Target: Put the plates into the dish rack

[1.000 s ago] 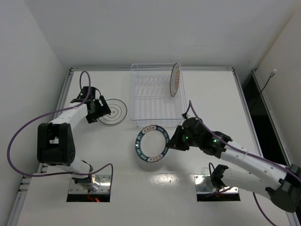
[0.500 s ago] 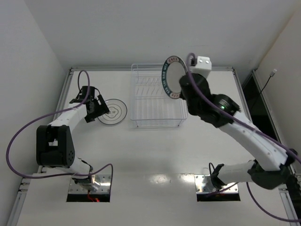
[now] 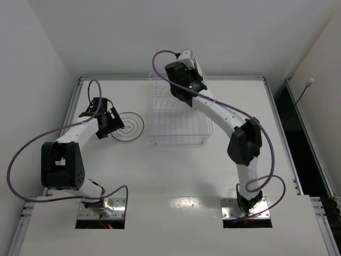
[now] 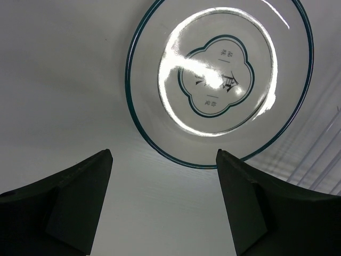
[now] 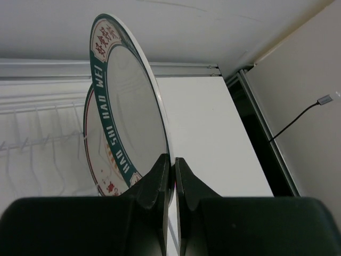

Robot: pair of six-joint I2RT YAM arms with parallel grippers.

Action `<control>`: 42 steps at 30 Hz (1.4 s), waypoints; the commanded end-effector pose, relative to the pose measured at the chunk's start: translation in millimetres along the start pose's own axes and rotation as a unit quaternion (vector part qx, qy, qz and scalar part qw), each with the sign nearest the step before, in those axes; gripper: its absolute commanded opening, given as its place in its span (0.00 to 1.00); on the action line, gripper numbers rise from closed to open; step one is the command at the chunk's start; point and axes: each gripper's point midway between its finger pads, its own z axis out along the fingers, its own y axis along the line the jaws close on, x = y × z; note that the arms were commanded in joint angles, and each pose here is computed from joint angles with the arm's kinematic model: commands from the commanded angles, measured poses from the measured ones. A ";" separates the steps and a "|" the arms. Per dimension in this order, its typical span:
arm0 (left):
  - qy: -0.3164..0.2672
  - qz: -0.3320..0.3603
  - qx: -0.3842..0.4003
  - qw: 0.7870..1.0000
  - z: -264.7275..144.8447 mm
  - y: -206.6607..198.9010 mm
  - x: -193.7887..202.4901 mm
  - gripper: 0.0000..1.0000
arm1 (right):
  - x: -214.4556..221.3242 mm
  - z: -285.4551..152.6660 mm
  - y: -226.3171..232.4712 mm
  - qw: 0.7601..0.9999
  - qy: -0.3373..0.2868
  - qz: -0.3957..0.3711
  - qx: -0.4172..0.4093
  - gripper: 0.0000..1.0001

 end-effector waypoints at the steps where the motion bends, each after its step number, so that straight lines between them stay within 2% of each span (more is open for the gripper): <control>1: -0.014 -0.005 0.016 1.000 -8.7 -7.7 -11.9 0.76 | -32.5 20.0 -16.8 0.999 -0.017 0.033 0.032 0.00; 4: -0.010 -0.005 0.013 1.000 -6.2 -7.0 -10.2 0.76 | -15.4 39.9 2.8 1.000 0.002 0.018 0.012 0.00; 8: -0.010 -0.005 0.013 1.000 -6.2 -7.0 -10.2 0.76 | 0.2 51.6 18.3 0.999 0.022 0.035 -0.013 0.00; 17: -0.009 -0.005 0.007 1.000 -3.5 -4.8 -9.3 0.76 | 35.9 52.3 36.9 0.997 0.055 0.032 -0.037 0.00; 21: -0.009 -0.005 0.007 1.000 -3.5 -4.8 -9.3 0.76 | 29.0 41.6 27.4 0.998 0.041 0.046 -0.021 0.00; 28: -0.009 -0.005 0.007 1.000 -3.5 -4.8 -9.3 0.76 | -27.0 25.8 -11.8 0.997 -0.009 0.072 0.012 0.00; 33: -0.009 -0.005 0.007 1.000 -3.5 -4.8 -9.3 0.76 | -52.7 14.1 -19.9 0.996 -0.036 0.082 0.017 0.00; 36: -0.009 -0.005 0.007 1.000 -3.5 -4.8 -9.3 0.76 | -55.8 13.4 -21.3 0.995 -0.038 0.086 0.017 0.00; 42: -0.009 -0.005 0.007 1.000 -3.5 -4.8 -9.3 0.76 | -35.7 15.7 -2.4 0.997 -0.024 0.068 0.005 0.00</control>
